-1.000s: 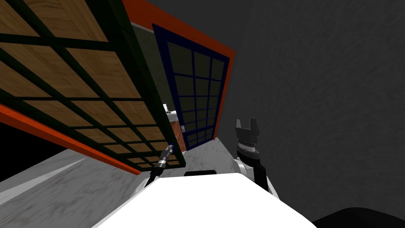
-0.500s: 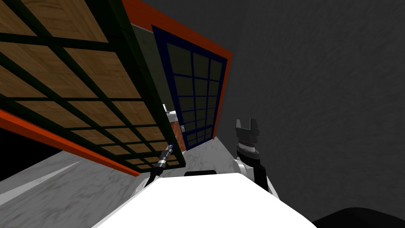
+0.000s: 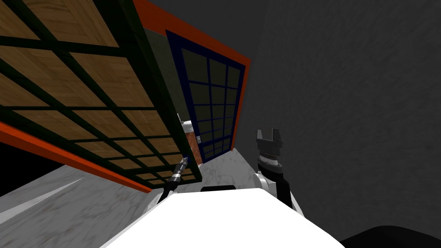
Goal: Pull the door open
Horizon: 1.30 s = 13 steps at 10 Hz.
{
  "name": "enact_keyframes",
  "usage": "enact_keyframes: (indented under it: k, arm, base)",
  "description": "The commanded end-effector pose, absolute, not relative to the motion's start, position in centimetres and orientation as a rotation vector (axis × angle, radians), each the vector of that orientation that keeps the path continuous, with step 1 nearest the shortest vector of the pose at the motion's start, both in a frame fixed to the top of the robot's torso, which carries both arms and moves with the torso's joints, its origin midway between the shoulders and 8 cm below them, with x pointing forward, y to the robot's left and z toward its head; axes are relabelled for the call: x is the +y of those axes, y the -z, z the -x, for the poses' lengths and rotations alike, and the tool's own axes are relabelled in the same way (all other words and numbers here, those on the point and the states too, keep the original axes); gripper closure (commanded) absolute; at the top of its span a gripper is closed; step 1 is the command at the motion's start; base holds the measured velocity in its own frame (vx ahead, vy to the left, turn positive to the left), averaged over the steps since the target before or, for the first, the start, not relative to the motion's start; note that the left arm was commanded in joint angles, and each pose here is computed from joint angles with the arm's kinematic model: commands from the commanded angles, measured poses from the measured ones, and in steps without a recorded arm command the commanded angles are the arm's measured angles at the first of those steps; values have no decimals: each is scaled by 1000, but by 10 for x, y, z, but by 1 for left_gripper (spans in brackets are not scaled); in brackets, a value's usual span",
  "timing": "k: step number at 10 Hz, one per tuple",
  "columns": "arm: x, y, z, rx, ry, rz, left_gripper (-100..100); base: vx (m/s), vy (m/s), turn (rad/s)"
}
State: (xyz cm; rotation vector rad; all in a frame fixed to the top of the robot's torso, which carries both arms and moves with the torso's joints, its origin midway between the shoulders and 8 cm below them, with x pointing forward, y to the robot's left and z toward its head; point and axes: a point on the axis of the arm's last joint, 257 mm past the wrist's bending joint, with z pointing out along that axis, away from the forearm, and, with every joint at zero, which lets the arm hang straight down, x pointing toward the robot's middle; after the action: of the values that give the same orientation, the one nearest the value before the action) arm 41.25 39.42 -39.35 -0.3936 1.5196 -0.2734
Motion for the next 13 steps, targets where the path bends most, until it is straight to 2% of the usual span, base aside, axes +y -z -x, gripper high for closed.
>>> enact_keyframes:
  k: [1,13]
  arm:
    - [392,395,-412,1516,302,422,100]
    - [398,393,-414,1417,547,703,100]
  base:
    - [-27,17,-40]
    - [-33,17,-49]
